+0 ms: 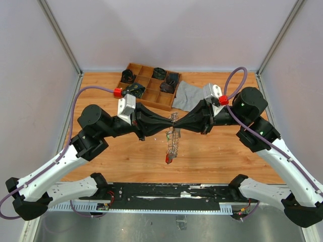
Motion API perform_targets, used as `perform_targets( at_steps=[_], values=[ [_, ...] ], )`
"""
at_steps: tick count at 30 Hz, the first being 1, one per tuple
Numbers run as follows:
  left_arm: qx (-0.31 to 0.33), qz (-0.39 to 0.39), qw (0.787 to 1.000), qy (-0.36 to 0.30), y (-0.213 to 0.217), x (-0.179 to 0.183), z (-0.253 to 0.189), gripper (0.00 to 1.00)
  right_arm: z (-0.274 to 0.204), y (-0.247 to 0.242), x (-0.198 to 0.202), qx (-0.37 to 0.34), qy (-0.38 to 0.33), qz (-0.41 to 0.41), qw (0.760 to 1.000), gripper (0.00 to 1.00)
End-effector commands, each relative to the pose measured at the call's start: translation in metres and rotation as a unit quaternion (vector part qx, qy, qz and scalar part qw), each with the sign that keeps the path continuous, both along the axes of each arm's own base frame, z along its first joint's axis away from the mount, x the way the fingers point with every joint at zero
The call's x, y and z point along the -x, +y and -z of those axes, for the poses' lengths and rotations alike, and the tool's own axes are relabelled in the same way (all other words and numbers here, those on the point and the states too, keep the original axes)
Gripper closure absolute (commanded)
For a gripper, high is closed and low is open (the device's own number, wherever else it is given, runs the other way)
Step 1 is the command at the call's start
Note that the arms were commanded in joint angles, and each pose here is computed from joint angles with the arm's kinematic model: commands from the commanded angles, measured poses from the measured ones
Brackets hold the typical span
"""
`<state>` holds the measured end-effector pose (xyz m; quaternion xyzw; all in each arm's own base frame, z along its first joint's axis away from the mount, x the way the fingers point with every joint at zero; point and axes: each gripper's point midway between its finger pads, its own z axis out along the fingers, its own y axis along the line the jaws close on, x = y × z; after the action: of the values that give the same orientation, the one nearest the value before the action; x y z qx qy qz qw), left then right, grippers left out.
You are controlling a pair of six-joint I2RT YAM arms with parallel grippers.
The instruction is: Put the keys on the keyring
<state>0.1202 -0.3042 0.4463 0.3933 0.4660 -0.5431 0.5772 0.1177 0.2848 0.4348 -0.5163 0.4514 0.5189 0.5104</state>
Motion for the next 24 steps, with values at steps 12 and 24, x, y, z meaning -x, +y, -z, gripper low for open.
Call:
perform_targets(
  at_steps=[12, 24],
  values=[
    [-0.036, -0.055, 0.998, -0.016, 0.003, -0.018, -0.007, 0.61, 0.022, -0.023, -0.006, 0.129, -0.014, 0.055, 0.99, 1.0],
    [-0.119, -0.056, 0.991, -0.021, -0.004, -0.027, 0.028, 0.47, 0.046, -0.038, -0.002, 0.277, 0.015, 0.074, 0.958, 1.0]
  ],
)
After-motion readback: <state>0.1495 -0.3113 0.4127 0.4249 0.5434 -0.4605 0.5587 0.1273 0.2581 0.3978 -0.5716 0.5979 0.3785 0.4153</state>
